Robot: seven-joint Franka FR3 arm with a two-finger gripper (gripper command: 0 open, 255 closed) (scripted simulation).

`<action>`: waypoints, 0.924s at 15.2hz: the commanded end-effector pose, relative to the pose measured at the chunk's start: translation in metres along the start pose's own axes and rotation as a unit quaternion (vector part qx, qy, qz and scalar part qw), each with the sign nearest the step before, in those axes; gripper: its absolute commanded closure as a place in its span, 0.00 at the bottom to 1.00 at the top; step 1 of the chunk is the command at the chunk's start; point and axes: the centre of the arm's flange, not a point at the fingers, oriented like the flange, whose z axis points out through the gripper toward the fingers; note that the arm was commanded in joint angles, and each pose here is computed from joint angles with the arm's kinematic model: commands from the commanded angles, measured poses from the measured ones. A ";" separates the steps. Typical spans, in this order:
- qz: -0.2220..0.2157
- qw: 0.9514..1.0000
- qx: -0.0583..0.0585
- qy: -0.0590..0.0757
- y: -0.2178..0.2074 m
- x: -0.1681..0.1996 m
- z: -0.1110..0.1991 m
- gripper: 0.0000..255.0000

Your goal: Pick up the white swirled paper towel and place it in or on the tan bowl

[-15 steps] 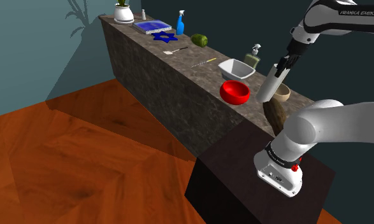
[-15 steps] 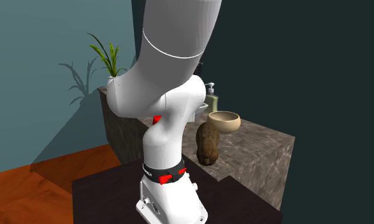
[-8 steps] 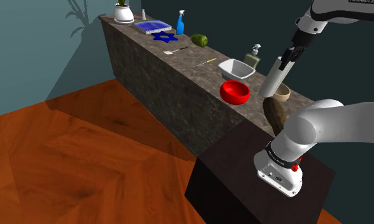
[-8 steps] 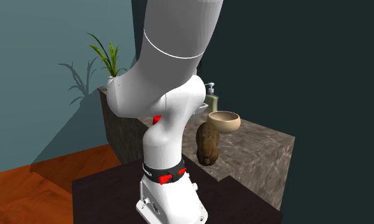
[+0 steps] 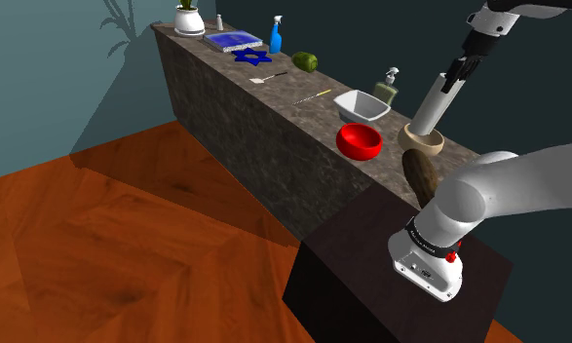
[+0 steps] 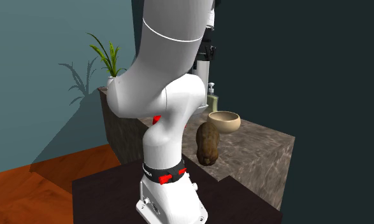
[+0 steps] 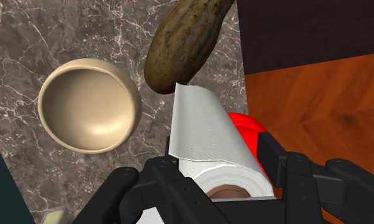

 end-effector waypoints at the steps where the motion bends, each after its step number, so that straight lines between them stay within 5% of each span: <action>1: 0.000 1.000 -0.001 0.000 0.028 0.002 -0.009 1.00; 14: 0.000 1.000 -0.001 0.000 0.188 0.020 -0.065 1.00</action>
